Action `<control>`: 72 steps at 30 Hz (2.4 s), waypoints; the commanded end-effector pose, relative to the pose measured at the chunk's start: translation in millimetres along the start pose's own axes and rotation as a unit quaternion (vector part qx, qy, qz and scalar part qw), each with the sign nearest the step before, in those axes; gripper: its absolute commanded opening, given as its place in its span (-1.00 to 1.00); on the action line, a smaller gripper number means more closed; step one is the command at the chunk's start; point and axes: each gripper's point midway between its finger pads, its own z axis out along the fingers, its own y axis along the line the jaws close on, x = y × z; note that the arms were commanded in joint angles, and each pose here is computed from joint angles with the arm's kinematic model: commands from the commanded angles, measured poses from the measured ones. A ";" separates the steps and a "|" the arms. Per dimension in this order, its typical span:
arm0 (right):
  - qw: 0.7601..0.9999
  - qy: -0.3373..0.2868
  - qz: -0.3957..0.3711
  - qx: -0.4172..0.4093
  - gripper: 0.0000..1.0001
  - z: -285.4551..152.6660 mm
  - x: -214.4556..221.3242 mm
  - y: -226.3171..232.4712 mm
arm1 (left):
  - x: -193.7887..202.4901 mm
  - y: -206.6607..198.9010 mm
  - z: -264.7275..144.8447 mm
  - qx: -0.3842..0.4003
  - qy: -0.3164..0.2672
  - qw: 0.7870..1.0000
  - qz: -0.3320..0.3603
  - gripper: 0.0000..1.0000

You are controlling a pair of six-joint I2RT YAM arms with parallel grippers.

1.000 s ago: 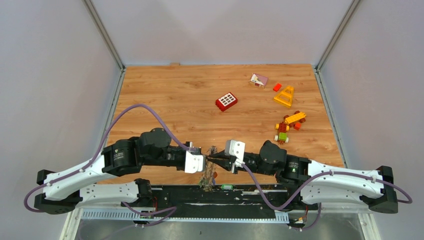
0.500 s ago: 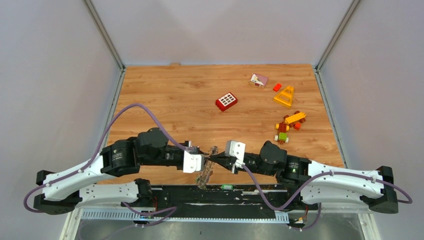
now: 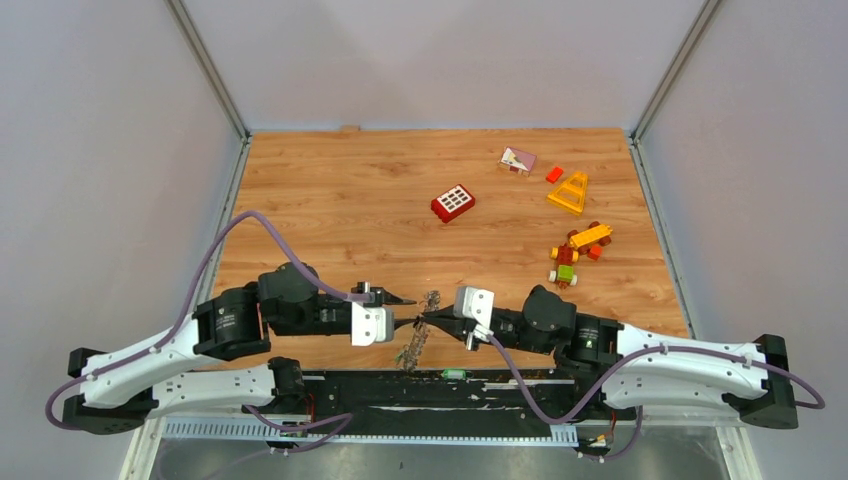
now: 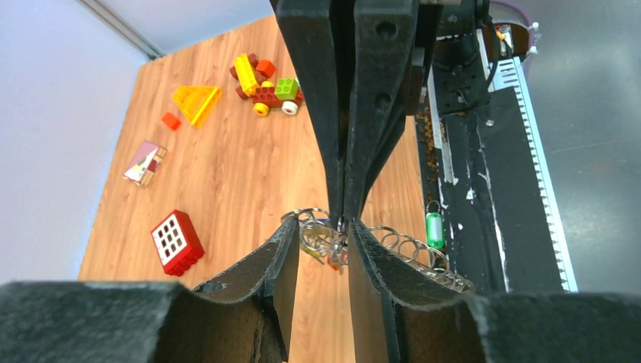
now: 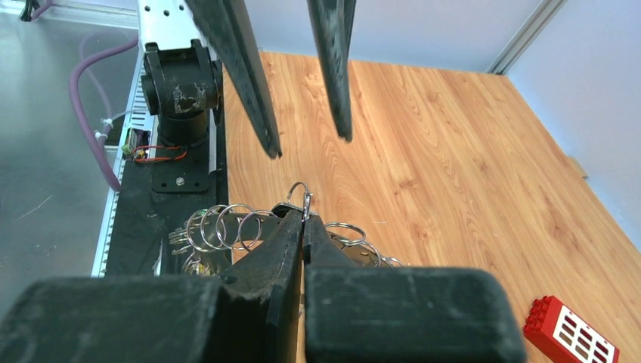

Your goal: Remove the keys from the keyring

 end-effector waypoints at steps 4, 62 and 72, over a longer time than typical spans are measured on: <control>0.995 -0.098 -0.019 0.027 -1.00 -9.0 -48.3 -13.3 | -3.7 -1.0 5.3 -0.013 -0.028 0.999 -0.038 -0.19; 0.981 -0.175 -0.077 0.006 -1.00 -28.8 -70.0 -4.4 | 22.5 -4.8 15.6 -0.016 0.010 0.999 -0.044 -0.94; 0.981 -0.179 -0.075 0.007 -1.00 -29.7 -69.7 -3.8 | 25.2 -4.5 16.3 -0.018 0.015 0.999 -0.045 -0.81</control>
